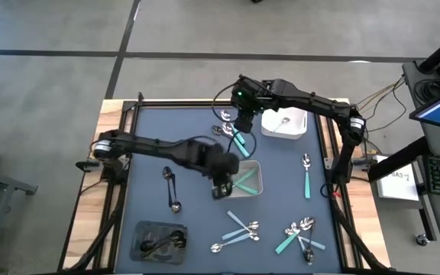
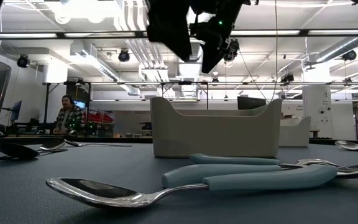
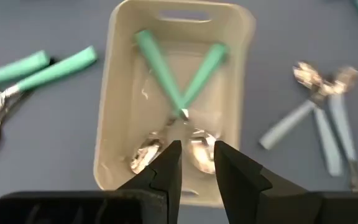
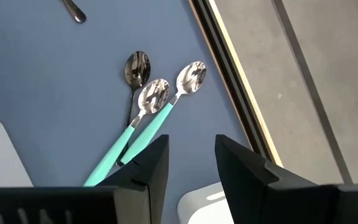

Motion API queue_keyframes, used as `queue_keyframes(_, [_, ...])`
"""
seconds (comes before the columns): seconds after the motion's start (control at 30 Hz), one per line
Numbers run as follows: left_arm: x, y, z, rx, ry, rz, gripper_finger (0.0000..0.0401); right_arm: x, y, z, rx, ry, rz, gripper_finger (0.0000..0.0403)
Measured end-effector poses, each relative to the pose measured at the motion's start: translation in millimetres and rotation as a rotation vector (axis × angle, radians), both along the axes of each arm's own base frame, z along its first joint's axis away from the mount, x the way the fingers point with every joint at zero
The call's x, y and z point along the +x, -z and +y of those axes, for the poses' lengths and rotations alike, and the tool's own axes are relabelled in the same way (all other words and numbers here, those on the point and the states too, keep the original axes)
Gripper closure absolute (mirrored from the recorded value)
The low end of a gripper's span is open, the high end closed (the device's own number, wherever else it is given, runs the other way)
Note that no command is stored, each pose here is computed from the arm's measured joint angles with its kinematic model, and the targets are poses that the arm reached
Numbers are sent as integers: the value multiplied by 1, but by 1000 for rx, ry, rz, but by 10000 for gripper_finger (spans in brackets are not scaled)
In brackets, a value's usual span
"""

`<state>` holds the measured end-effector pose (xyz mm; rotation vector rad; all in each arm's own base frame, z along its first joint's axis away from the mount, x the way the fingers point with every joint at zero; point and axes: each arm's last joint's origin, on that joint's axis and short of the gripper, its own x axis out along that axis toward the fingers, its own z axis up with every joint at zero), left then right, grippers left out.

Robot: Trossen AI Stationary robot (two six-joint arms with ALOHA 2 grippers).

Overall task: Sort silverware by color (type)
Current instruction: Put the blue spoon into the white bin

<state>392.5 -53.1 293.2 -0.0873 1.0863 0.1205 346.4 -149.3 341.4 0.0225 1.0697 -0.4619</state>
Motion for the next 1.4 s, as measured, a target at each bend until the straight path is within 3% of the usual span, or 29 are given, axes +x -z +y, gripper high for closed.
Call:
queue_keyframes(0.17, [-18,-18,-23,85,54,-59,325,0,0,0,-1,-1,-1,280])
queue_keyframes(0.37, [-52,-25,-35,101,-11,-99,325,0,0,0,-1,-1,-1,280])
queue_keyframes(0.6, [-113,-12,-39,-4,-166,-192,325,3,-2,-1,-21,-9,-37,280])
queue_keyframes(0.8, [-152,8,-50,-189,-200,-385,325,20,-16,-8,-10,153,-347,280])
queue_keyframes(1.0, [-163,27,-53,-284,-238,-538,325,35,-38,-14,-98,137,-621,280])
queue_keyframes(1.07, [-164,31,-52,-288,-242,-546,325,37,-43,-15,-79,170,-696,280])
queue_keyframes(1.27, [-164,31,-52,-272,-222,-550,325,39,-44,-10,67,56,-746,280])
queue_keyframes(1.4, [-165,31,-52,-254,-206,-545,325,38,-43,-10,110,101,-743,280])
